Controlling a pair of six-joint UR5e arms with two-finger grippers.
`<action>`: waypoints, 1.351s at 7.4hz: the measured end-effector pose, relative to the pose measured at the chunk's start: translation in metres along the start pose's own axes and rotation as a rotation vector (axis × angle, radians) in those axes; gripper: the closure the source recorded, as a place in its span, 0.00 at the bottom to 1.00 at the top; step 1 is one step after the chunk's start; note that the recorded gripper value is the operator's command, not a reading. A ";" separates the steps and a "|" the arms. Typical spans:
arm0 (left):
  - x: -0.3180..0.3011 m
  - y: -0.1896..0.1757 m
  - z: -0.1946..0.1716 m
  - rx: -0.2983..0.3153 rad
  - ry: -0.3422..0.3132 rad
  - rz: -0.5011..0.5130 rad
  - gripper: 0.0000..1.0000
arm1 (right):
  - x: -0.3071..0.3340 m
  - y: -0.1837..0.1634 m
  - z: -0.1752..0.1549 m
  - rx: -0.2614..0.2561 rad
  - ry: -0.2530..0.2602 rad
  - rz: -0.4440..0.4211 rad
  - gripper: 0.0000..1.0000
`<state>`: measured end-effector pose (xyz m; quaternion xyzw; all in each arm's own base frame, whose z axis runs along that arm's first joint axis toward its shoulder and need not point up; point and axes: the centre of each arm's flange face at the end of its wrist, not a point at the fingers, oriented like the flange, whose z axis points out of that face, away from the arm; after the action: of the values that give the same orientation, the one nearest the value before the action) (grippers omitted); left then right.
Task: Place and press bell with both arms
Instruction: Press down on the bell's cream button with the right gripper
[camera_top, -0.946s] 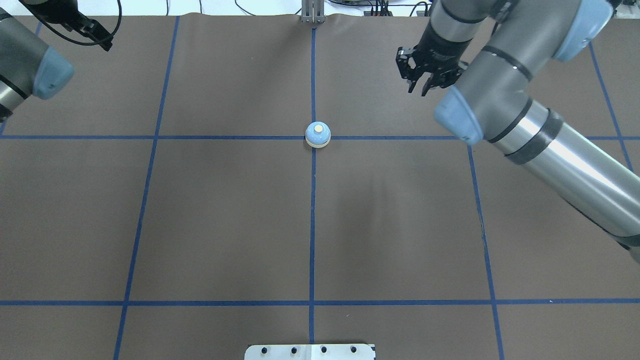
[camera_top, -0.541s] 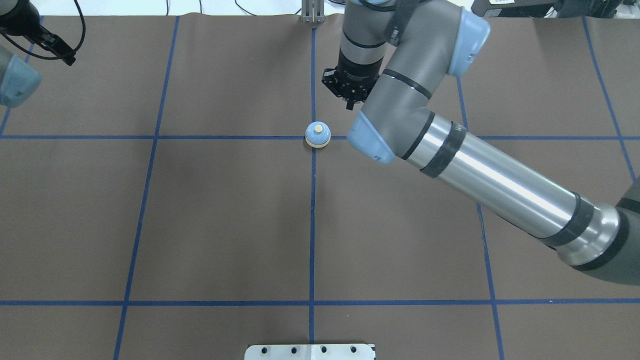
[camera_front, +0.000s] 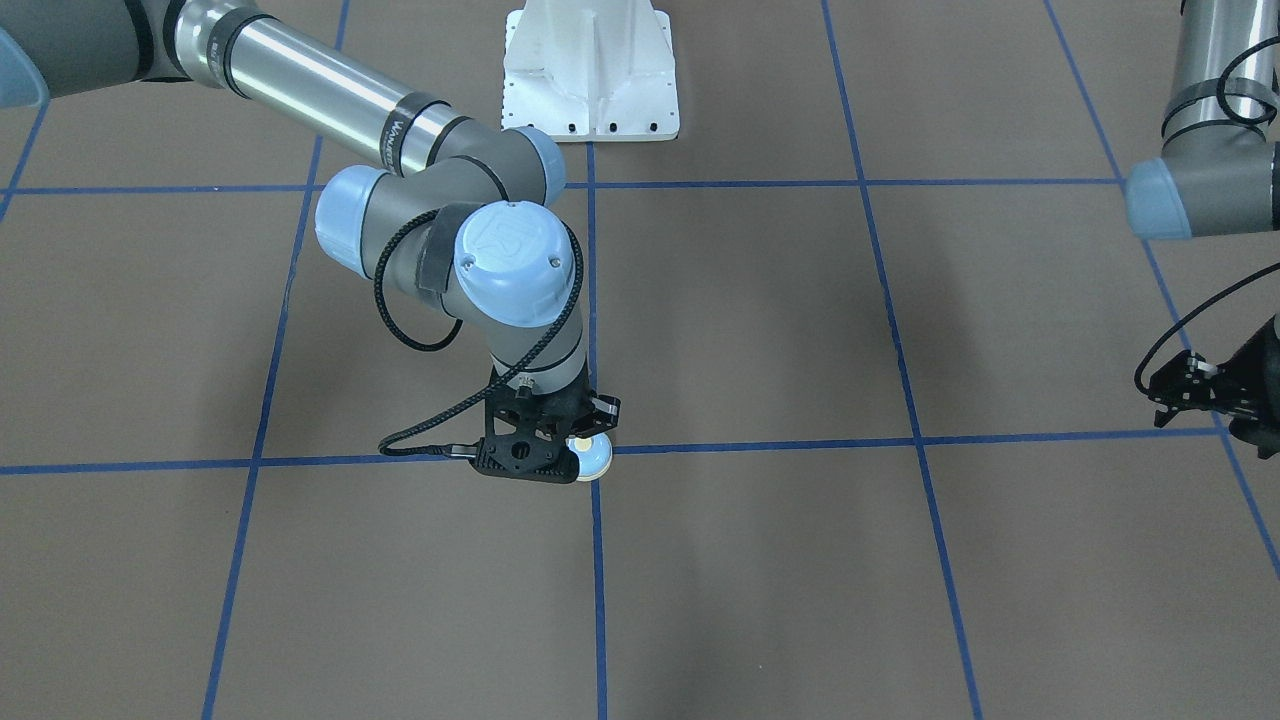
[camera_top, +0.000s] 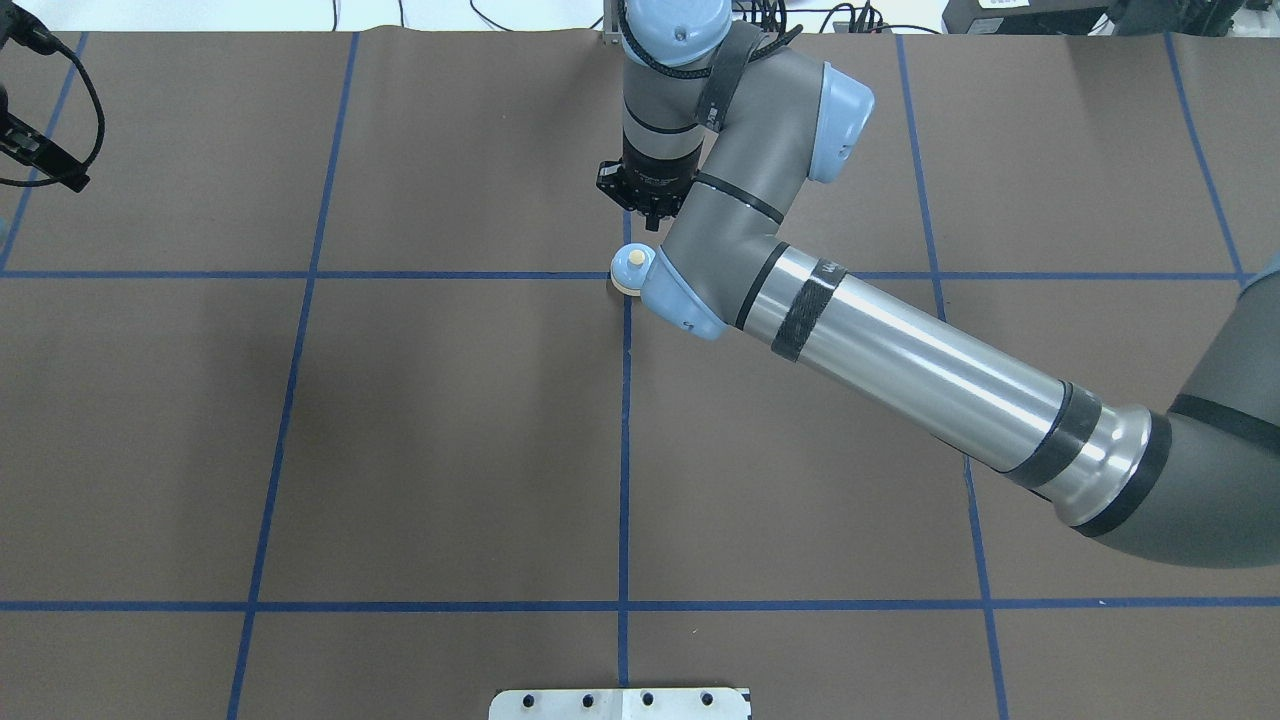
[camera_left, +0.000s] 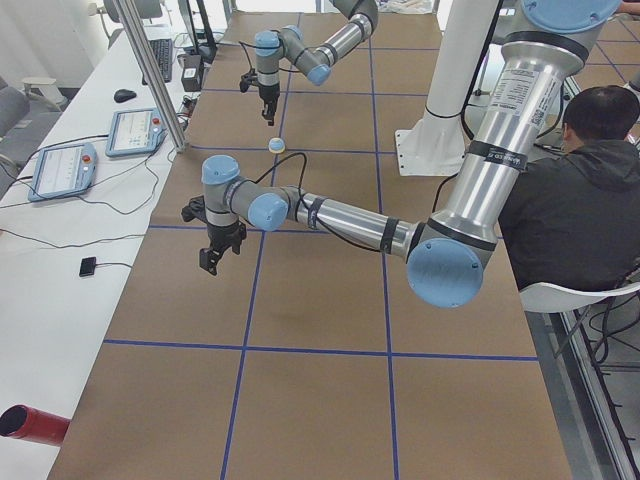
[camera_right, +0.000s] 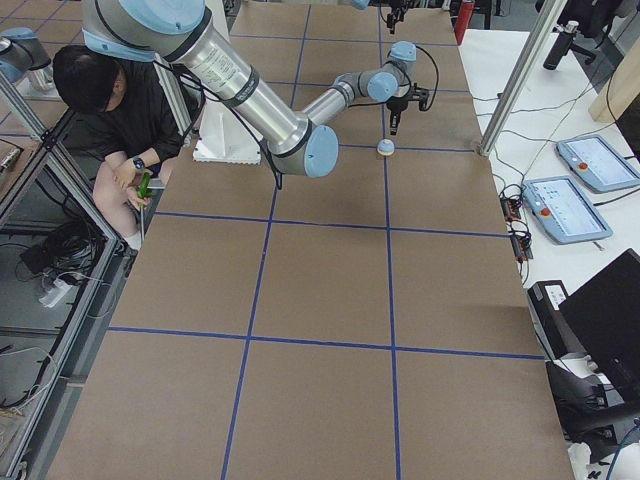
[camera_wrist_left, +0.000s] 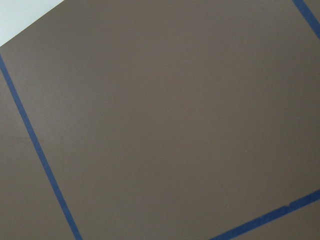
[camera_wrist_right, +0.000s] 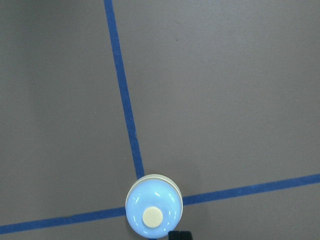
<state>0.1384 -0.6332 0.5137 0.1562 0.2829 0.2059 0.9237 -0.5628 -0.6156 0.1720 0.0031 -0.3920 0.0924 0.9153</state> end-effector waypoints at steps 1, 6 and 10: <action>0.000 0.003 0.000 0.000 0.000 0.000 0.00 | -0.004 0.003 0.011 -0.002 0.005 -0.007 1.00; 0.000 0.004 -0.001 0.000 -0.003 0.000 0.00 | -0.007 0.011 0.033 -0.005 0.018 -0.019 1.00; 0.000 0.004 0.000 0.000 -0.004 0.000 0.00 | -0.006 0.012 0.044 -0.005 0.017 -0.025 1.00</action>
<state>0.1371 -0.6301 0.5158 0.1564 0.2809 0.2055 0.9243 -0.6004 -0.6081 0.1971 0.0049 -0.3846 0.0800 0.9196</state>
